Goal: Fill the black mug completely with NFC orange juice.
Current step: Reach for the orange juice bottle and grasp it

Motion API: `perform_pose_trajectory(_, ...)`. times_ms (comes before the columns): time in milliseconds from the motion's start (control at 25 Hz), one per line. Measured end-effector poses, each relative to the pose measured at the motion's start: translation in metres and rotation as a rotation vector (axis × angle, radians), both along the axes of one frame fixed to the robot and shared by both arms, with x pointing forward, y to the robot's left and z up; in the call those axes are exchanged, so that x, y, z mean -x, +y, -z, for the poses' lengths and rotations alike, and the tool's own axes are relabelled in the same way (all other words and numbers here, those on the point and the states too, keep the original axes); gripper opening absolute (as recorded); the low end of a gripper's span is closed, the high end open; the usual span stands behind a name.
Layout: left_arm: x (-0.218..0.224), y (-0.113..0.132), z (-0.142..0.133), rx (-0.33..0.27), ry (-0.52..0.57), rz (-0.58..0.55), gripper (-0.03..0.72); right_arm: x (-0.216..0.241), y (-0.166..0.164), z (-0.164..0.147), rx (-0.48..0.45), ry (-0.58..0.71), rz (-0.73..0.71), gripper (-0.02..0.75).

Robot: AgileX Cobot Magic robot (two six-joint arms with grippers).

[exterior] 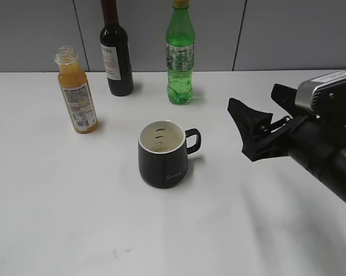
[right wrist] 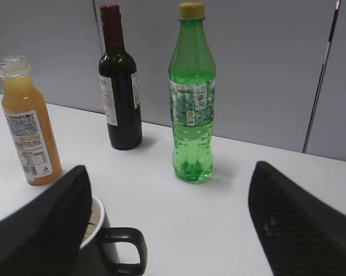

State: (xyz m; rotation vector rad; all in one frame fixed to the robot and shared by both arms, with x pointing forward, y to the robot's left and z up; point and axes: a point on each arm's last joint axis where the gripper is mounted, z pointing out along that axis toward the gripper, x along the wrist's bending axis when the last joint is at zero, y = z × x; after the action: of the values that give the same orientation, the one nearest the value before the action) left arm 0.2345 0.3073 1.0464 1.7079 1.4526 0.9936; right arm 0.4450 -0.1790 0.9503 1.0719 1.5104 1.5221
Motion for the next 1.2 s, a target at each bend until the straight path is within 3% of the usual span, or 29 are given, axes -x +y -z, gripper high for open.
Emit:
perform_pose_trajectory(80, 0.0, 0.0, 0.0, 0.0, 0.0, 0.0, 0.236, 0.002, -0.001, -0.011, 0.017, 0.007, 0.001, 0.649)
perform_pose_trajectory(240, 0.0, 0.0, 0.0, 0.0, 0.0, 0.0, 0.236, 0.003, -0.009, -0.021, 0.173, 0.077, 0.048, 0.649)
perform_pose_trajectory(440, 0.0, 0.0, 0.0, 0.0, 0.0, 0.0, 0.236, 0.015, -0.019, -0.046, 0.302, 0.109, 0.047, 0.647)
perform_pose_trajectory(840, 0.0, 0.0, 0.0, 0.0, 0.0, 0.0, 0.236, 0.059, -0.041, -0.072, 0.282, 0.242, -0.104, 0.628)
perform_pose_trajectory(1000, 0.0, 0.0, 0.0, 0.0, 0.0, 0.0, 0.236, 0.067, -0.058, -0.069, 0.348, 0.362, -0.109, 0.627)
perform_pose_trajectory(1200, 0.0, 0.0, 0.0, 0.0, 0.0, 0.0, 0.236, 0.086, -0.07, -0.089, 0.339, 0.423, -0.084, 0.617)
